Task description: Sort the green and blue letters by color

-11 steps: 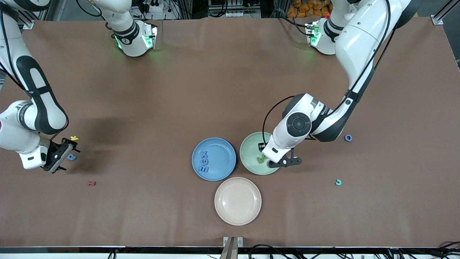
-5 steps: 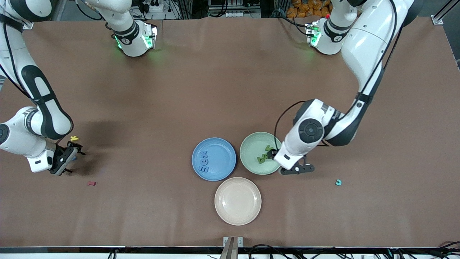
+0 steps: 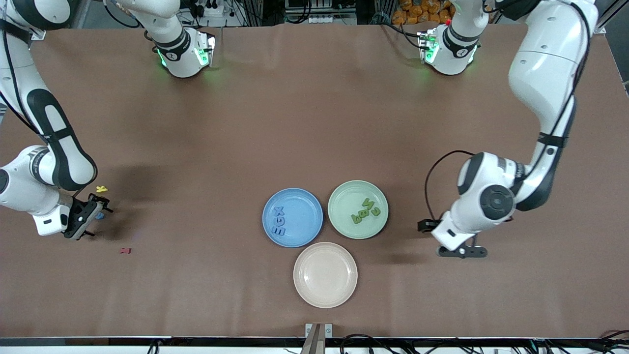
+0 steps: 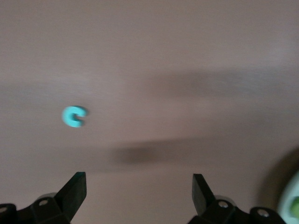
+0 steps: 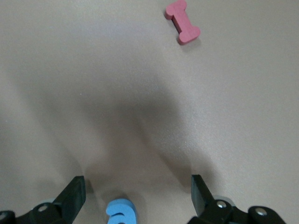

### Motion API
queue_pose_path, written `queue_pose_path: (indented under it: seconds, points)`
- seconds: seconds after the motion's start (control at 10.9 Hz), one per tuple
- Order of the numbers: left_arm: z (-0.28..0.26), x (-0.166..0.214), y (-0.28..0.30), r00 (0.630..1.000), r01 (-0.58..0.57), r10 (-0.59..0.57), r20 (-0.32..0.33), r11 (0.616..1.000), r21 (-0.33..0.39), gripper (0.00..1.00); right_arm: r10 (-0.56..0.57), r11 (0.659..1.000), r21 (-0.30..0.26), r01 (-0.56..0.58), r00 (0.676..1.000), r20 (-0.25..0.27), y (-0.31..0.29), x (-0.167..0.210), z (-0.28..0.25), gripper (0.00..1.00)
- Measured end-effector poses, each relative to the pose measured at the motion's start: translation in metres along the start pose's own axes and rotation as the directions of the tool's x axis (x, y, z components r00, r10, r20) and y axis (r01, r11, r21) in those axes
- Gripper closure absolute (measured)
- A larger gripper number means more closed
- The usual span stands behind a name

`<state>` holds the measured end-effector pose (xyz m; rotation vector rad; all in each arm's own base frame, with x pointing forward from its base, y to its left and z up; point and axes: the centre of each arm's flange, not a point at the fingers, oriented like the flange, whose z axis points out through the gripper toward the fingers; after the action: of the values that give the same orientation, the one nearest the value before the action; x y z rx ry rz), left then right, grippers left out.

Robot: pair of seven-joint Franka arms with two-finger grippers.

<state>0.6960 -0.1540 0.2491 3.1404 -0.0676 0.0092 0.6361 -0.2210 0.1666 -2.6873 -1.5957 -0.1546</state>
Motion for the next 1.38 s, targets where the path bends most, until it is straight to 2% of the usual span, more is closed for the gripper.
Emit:
queue_pose_path:
  seconds: [0.18, 0.55, 0.92, 1.2, 1.38]
  points:
    - [0.001, 0.007, -0.051, 1.0, 0.001, -0.001, 0.003, 1.0, 0.002, 0.0, -0.003, 1.0, -0.002, 0.003, 1.0, 0.006, 0.001, -0.003, 0.0, 0.0]
    - [0.002, 0.009, -0.135, 0.995, 0.099, -0.099, 0.007, 0.995, 0.008, 0.0, -0.01, 1.0, 0.005, 0.01, 1.0, 0.023, 0.001, -0.013, 0.0, 0.0]
    - [-0.006, 0.008, -0.191, 0.986, 0.169, -0.169, -0.001, 0.986, 0.011, 0.0, -0.012, 1.0, 0.008, 0.012, 1.0, 0.025, 0.002, -0.014, 0.0, 0.0]
    - [-0.045, 0.008, -0.21, 0.981, 0.194, -0.193, -0.033, 0.98, 0.032, 0.0, -0.012, 1.0, 0.004, 0.012, 1.0, 0.025, 0.003, -0.014, -0.002, 0.0]
    - [-0.089, 0.001, -0.213, 0.979, 0.202, -0.2, -0.033, 0.977, 0.063, 0.0, -0.012, 1.0, 0.004, 0.012, 1.0, 0.027, 0.004, -0.016, -0.002, 0.0]
